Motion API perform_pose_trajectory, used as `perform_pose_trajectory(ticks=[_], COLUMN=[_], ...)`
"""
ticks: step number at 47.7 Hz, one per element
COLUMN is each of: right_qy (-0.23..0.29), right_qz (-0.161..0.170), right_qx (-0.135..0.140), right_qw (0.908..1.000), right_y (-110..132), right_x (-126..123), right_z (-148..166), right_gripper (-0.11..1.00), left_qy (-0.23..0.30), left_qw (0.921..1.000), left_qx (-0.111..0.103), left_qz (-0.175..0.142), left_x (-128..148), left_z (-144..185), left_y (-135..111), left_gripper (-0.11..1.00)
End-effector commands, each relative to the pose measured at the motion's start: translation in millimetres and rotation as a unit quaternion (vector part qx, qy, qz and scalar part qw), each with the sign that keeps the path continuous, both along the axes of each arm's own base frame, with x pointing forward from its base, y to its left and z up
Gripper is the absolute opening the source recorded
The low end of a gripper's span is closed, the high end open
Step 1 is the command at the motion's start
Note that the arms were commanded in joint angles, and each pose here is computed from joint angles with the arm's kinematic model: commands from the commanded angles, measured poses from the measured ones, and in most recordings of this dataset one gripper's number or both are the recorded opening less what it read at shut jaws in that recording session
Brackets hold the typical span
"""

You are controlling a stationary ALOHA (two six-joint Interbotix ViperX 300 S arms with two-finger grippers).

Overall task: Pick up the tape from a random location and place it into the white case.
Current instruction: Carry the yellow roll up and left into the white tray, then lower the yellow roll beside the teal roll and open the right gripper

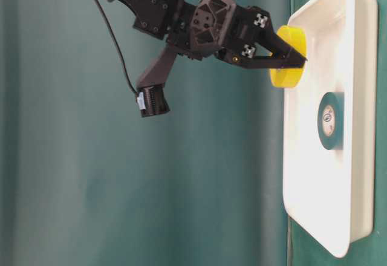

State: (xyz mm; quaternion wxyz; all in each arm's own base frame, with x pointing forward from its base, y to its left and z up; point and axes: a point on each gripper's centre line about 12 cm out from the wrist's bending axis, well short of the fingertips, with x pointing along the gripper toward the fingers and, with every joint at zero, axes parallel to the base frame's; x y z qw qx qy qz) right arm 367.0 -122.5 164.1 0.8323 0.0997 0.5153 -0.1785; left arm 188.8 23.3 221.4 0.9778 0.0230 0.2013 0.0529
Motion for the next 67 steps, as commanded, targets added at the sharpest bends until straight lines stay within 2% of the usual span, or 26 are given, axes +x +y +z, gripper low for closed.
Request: perform_pose_trajectory(ticks=[1, 14, 37, 39, 45, 49, 67], right_qy=[-0.014, -0.003, -0.008, -0.009, -0.014, -0.014, -0.015], right_qz=[-0.002, -0.026, -0.028, -0.028, -0.028, -0.028, -0.027], right_qx=[-0.003, 0.008, 0.009, 0.009, 0.007, 0.006, 0.005], right_qw=[0.9999, 0.9996, 0.9995, 0.9995, 0.9995, 0.9995, 0.9995], right_y=[-2, -9, -9, -9, -9, -9, -10], right_x=[3, 0, -3, -3, -2, -2, -2], right_z=[6, -9, -14, -14, -14, -14, -13], right_gripper=[0.30, 0.30, 0.31, 0.38, 0.75, 0.90, 0.87], left_qy=[-0.008, -0.008, -0.009, -0.008, -0.008, -0.008, -0.009], left_qw=[1.0000, 1.0000, 1.0000, 1.0000, 1.0000, 1.0000, 1.0000], left_qx=[0.000, 0.000, 0.000, 0.000, 0.000, 0.000, 0.000], left_qz=[0.002, 0.002, 0.002, 0.001, 0.002, 0.002, 0.002], left_x=[3, 3, 3, 3, 3, 3, 3], left_z=[5, 5, 5, 5, 5, 5, 5], left_y=[1, 1, 1, 1, 1, 1, 1], left_gripper=[0.94, 0.94, 0.94, 0.94, 0.94, 0.94, 0.94])
